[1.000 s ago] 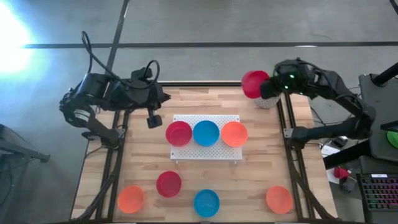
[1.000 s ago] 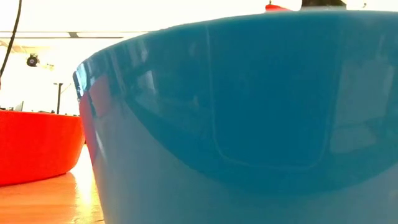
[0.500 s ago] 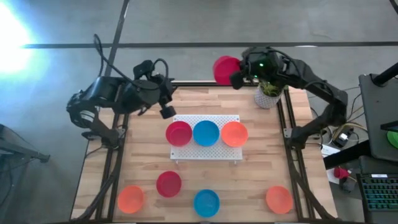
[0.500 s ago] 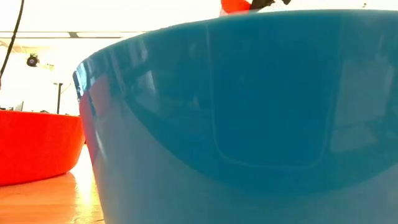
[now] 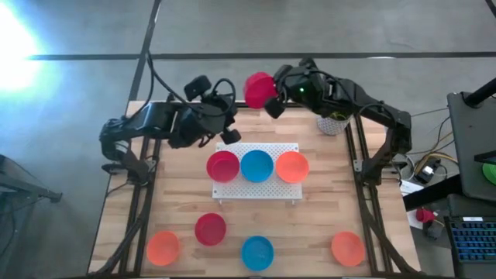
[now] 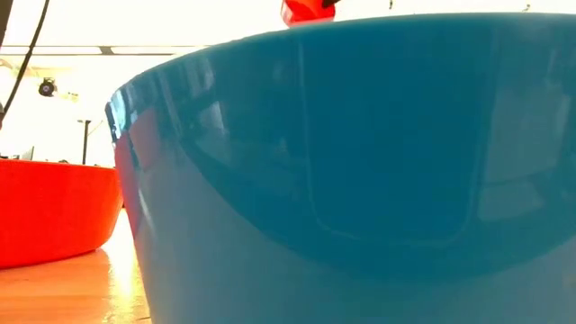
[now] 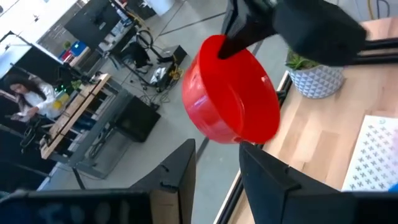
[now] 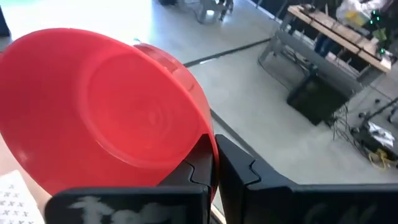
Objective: Pick & Place Mini bowls
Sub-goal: Stack the top red bowl on the red bowl on the shelf
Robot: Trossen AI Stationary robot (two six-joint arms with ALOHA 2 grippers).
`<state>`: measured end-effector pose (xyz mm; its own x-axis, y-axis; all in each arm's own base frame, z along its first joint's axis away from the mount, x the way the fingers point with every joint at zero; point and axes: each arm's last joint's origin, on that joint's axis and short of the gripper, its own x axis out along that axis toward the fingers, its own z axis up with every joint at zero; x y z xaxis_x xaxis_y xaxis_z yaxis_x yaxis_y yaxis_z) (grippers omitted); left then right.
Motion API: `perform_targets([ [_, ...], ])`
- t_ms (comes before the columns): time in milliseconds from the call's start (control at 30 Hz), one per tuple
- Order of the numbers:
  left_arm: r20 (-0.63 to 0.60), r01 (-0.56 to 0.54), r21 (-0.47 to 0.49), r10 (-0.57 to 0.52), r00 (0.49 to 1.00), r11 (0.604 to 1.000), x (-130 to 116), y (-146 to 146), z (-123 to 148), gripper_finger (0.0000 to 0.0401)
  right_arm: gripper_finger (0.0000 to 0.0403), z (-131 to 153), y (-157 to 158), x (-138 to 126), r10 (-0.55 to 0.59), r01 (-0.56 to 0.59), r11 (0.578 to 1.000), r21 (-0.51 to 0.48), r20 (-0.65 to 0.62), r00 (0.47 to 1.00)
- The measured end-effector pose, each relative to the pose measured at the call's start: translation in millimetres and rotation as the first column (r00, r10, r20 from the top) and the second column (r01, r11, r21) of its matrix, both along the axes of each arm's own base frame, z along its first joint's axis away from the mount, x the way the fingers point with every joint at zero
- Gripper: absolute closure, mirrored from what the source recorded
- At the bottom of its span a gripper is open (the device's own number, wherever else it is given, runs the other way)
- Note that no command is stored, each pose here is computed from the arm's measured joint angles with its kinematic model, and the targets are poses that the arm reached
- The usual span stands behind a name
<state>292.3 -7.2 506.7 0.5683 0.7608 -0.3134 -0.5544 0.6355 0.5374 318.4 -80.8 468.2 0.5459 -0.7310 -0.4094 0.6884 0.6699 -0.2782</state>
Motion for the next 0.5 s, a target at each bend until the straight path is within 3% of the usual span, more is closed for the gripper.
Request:
perform_targets([
  [300,0.087,0.047,-0.076,-0.041,0.995,0.996,11,14,1,0.0282,0.0394,7,12,3,0.056,-0.055,0.998,-0.041,0.042,0.998],
  [500,0.135,0.042,-0.075,-0.031,0.990,0.996,17,20,3,0.0282,0.0394,8,13,3,0.059,-0.057,0.997,-0.043,0.048,0.997],
])
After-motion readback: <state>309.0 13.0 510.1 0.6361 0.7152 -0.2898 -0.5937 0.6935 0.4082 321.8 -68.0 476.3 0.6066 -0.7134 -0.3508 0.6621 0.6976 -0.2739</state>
